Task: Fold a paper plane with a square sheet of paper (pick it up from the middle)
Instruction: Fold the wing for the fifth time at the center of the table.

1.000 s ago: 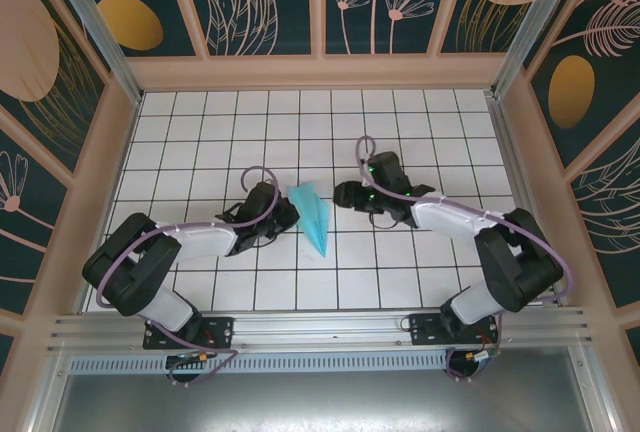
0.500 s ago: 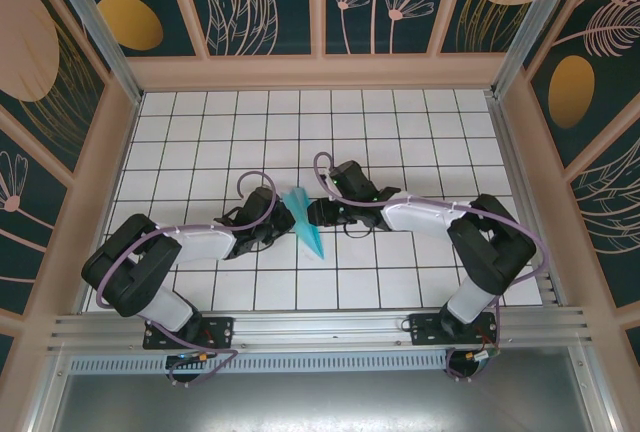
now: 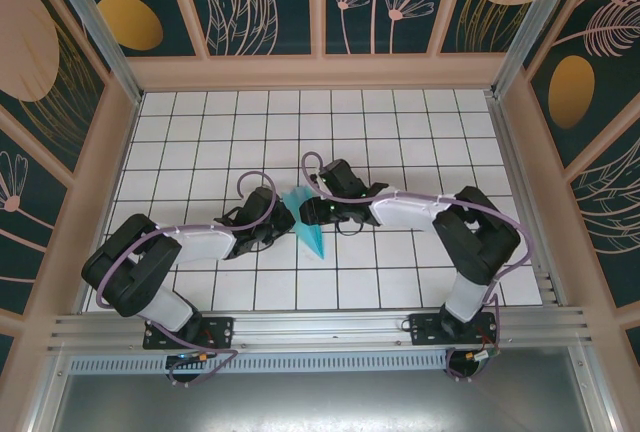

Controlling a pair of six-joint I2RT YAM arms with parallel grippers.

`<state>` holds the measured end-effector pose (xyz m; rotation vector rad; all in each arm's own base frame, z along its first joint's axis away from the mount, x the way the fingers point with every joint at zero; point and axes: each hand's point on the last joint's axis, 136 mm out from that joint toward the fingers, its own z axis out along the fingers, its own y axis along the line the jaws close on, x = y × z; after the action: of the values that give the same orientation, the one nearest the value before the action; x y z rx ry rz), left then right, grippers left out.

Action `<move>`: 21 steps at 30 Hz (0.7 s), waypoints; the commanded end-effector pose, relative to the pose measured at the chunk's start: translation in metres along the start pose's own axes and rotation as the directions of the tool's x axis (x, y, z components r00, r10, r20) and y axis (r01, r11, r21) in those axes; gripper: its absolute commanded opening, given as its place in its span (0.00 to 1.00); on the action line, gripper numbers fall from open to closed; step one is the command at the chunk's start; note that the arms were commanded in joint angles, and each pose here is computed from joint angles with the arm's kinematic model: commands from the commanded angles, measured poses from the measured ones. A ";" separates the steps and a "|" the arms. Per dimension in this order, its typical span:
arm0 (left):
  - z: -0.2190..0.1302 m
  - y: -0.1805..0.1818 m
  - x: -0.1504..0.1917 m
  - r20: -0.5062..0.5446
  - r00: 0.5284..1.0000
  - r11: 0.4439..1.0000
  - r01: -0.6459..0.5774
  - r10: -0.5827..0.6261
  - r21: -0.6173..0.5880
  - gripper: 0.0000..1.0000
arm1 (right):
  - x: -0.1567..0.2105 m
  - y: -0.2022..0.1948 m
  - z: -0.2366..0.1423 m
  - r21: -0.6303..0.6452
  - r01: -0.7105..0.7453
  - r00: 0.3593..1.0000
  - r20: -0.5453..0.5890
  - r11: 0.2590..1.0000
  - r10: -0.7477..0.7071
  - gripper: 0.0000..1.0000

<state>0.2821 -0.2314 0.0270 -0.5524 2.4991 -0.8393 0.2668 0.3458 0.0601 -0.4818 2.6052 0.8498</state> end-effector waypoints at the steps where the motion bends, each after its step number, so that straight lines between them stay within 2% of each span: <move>1: -0.001 0.000 0.001 0.004 1.000 1.000 0.001 -0.001 -0.003 0.00 | 0.006 -0.008 0.005 0.054 0.000 0.999 -0.036 0.999 0.002 0.44; 12: 0.001 0.003 0.003 -0.006 1.000 1.000 0.003 -0.003 -0.010 0.00 | 0.011 -0.019 0.000 0.105 -0.002 0.999 -0.046 0.995 0.006 0.53; 15: 0.001 0.002 0.003 -0.004 1.000 1.000 0.003 -0.003 -0.007 0.00 | 0.013 -0.015 0.000 0.090 0.008 0.998 -0.056 0.996 -0.003 0.59; 21: 0.002 0.003 0.003 -0.006 1.000 1.000 0.002 -0.003 -0.007 0.00 | 0.019 -0.009 -0.001 0.044 0.006 0.997 -0.077 0.999 -0.003 0.64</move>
<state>0.2820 -0.2314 0.0268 -0.5519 2.4996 -0.8391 0.2597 0.3309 0.0396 -0.4826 2.6947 0.7481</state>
